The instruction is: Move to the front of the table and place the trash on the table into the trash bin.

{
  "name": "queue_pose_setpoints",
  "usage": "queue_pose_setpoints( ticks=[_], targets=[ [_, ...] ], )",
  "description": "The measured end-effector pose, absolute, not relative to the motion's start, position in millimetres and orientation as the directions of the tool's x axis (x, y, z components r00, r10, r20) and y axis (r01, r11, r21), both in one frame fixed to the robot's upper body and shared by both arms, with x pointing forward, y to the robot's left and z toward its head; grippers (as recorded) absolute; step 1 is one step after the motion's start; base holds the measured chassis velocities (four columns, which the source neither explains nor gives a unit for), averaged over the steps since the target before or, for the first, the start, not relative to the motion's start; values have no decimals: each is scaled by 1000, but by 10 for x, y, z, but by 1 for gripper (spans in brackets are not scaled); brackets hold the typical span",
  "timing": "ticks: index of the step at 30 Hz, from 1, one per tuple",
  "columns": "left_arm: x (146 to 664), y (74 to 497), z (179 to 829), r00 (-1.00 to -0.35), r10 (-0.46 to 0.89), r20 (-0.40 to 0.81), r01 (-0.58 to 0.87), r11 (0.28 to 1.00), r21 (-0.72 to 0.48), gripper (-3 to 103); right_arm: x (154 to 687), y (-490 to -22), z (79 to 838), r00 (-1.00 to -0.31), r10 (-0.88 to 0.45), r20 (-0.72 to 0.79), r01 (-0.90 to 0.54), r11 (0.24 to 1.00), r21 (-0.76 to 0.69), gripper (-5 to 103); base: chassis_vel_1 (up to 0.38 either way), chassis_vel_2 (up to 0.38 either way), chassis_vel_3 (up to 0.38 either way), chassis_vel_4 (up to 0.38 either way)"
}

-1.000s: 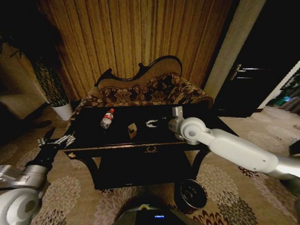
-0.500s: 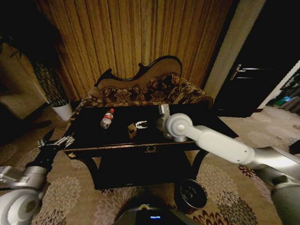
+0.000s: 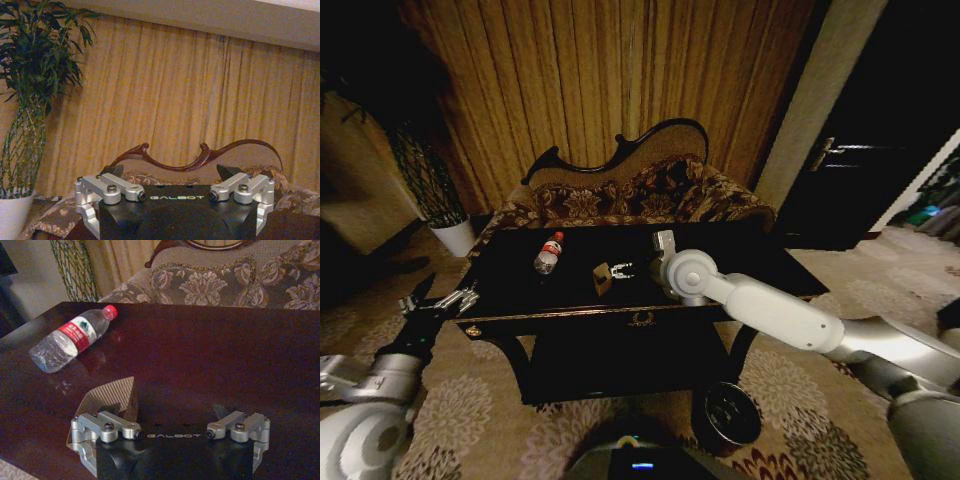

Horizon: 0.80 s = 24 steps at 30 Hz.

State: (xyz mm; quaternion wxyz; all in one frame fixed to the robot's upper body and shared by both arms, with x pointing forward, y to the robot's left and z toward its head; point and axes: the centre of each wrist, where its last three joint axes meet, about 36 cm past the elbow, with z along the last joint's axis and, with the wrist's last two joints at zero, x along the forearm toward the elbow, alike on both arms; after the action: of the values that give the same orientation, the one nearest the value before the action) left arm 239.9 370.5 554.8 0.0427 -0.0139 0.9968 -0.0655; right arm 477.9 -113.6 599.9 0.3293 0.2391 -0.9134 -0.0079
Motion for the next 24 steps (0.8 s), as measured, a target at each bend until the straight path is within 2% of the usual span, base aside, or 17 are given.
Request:
queue_pose_setpoints(
  ticks=[20,22,24],
  targets=[
    [2407,3735,5512,-996,-40,-74,-30,992,-126,100,4733,-1032,5822,-648,-434,627,-435,886,164,102,0,0,0,0],
    [2409,3741,5506,-996,-41,-74,-31,992,-124,100,4731,-1032,5815,-650,-433,625,-434,886,162,100,0,0,0,0],
    [2411,3749,5498,-997,-41,-72,-32,992,-122,100,4732,-1034,5809,-656,-430,620,-431,888,160,90,0,0,0,0]
  ],
)
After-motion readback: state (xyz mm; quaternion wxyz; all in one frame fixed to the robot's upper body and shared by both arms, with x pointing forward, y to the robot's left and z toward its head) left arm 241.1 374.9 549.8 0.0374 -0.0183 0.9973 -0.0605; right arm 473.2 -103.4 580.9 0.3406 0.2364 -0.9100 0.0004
